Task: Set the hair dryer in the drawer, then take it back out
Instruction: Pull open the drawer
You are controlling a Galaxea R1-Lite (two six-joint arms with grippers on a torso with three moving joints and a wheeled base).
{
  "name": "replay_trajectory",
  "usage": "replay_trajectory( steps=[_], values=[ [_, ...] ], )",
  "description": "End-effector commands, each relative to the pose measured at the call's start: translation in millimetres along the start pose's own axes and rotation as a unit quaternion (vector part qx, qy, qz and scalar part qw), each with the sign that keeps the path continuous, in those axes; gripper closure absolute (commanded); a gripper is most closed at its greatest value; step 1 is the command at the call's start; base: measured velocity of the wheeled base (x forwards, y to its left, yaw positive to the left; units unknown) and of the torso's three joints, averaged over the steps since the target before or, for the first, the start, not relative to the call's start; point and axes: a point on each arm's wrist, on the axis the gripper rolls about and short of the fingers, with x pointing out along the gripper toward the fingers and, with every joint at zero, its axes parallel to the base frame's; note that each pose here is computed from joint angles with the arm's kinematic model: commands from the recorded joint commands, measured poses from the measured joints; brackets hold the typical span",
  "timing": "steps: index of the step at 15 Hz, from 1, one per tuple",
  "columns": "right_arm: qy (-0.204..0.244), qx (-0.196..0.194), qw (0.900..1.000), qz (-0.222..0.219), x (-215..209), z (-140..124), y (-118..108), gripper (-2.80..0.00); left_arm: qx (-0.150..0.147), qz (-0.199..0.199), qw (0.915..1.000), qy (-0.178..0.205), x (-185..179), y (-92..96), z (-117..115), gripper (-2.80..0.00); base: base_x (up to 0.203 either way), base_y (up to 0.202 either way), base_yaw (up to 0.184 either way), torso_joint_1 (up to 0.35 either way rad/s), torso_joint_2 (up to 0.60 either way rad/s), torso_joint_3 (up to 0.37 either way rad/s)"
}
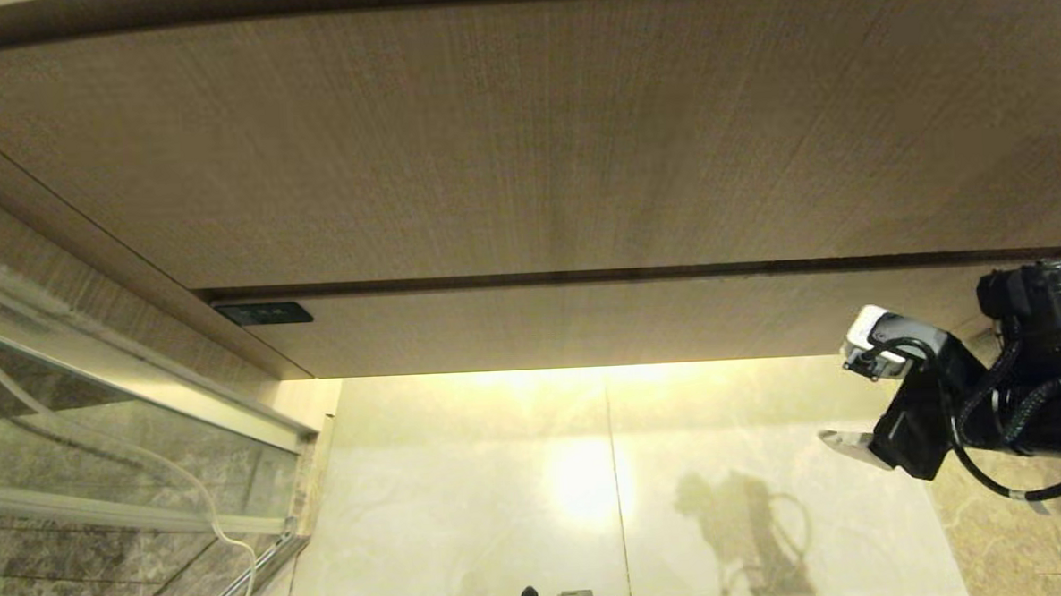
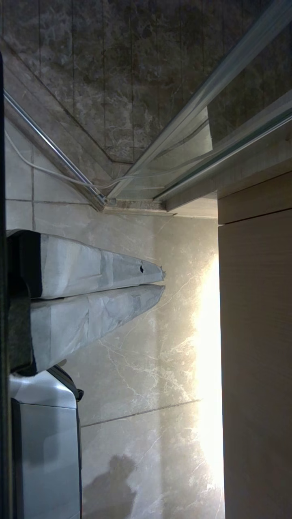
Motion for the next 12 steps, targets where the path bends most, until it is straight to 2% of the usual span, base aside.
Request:
replay_trajectory(
  steps=[1,2,3,4,5,6,7,9,11,12],
  values=[
    [-0.03,-0.09,0.995,-0.031,-13.0,5.9,-3.8,-2.8,0.0,0.0,1.0,-0.001,-0.1,0.0,0.0,0.0,0.0,0.0,0.0,0.0,0.0,0.0],
    [-0.044,-0.117,0.991,-0.048,-17.2,9.1,-6.2,-2.8,0.0,0.0,1.0,0.0,0.0,0.0,0.0,0.0,0.0,0.0,0.0,0.0,0.0,0.0],
    [-0.059,-0.161,0.983,-0.07,-22.8,8.9,-5.3,-2.8,0.0,0.0,1.0,0.0,0.0,0.0,0.0,0.0,0.0,0.0,0.0,0.0,0.0,0.0],
    [-0.069,-0.184,0.977,-0.085,-26.6,8.3,-4.4,-2.8,0.0,0.0,1.0,0.0,0.0,0.0,0.0,0.0,0.0,0.0,0.0,0.0,0.0,0.0],
    [-0.069,-0.184,0.977,-0.085,-26.7,8.3,-4.4,-2.8,0.0,0.0,1.0,0.0,0.0,0.0,0.0,0.0,0.0,0.0,0.0,0.0,0.0,0.0],
    [-0.087,-0.205,0.972,-0.082,-26.0,7.4,-2.6,-2.8,0.0,0.0,1.0,0.0,0.0,0.0,0.0,0.0,0.0,0.0,0.0,0.0,0.0,0.0],
    [-0.111,-0.24,0.961,-0.086,-23.8,5.8,-1.8,-2.8,0.0,0.0,1.0,-0.001,-0.1,0.0,0.0,0.0,0.0,0.0,0.0,0.0,0.0,0.0],
    [-0.12,-0.258,0.956,-0.078,-13.4,2.1,-3.1,-2.8,0.0,0.0,1.0,0.0,0.0,0.0,0.0,0.0,0.0,0.0,0.0,0.0,0.0,0.0],
    [-0.119,-0.223,0.965,-0.068,-6.6,0.1,-2.6,-2.8,0.0,0.0,1.0,-0.001,-0.1,0.0,0.0,0.0,0.0,0.0,0.0,0.0,0.0,0.0],
    [-0.119,-0.223,0.965,-0.068,-6.4,0.0,-2.6,-2.8,0.0,0.0,1.0,-0.001,-0.1,0.0,0.0,0.0,0.0,0.0,0.0,0.0,0.0,0.0]
  ],
)
